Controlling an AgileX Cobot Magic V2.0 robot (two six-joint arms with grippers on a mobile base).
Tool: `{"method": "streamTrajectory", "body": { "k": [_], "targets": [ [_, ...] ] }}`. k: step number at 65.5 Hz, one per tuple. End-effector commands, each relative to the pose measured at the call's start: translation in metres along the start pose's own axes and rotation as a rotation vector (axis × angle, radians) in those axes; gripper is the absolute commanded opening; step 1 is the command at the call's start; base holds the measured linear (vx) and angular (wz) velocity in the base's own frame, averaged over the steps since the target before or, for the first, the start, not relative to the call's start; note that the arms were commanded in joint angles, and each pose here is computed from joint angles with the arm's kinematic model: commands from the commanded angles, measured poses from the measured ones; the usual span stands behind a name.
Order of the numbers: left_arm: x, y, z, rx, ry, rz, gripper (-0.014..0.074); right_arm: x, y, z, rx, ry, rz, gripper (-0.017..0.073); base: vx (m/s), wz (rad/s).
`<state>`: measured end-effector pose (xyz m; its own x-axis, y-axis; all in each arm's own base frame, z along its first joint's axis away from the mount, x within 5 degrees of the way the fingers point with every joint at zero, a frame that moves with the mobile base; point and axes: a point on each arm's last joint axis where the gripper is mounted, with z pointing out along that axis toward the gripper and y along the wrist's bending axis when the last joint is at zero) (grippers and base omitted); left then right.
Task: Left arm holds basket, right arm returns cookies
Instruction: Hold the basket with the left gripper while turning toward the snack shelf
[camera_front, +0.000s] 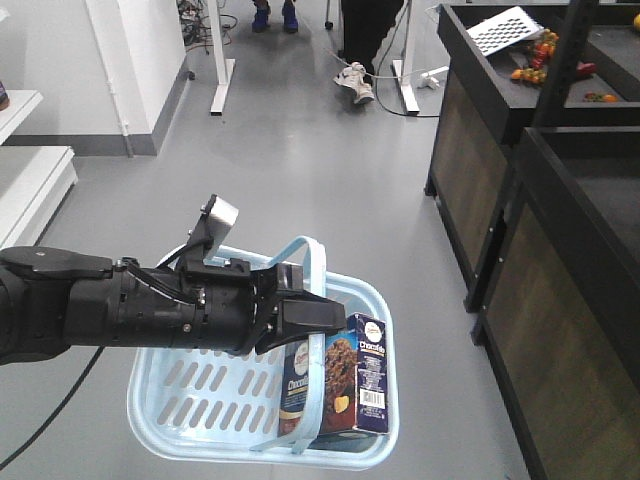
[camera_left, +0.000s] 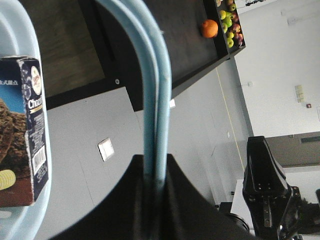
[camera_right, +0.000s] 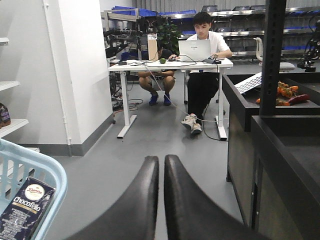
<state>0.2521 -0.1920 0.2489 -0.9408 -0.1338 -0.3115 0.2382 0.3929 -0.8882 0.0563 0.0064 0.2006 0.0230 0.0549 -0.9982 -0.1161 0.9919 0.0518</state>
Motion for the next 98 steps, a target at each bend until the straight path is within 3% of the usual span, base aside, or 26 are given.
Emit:
{"method": "streamTrajectory", "body": {
  "k": [1, 98],
  "targets": [
    [-0.0079, -0.0305, -0.0084, 0.137, -0.055, -0.007, -0.0003, -0.0012, 0.0007, -0.0005, -0.01, -0.066, -0.013, -0.0003, 0.32, 0.11],
    [-0.0079, -0.0305, -0.0084, 0.137, -0.055, -0.007, -0.0003, -0.0011, 0.0007, -0.0005, -0.01, -0.065, -0.013, -0.0003, 0.35, 0.03]
  ]
}}
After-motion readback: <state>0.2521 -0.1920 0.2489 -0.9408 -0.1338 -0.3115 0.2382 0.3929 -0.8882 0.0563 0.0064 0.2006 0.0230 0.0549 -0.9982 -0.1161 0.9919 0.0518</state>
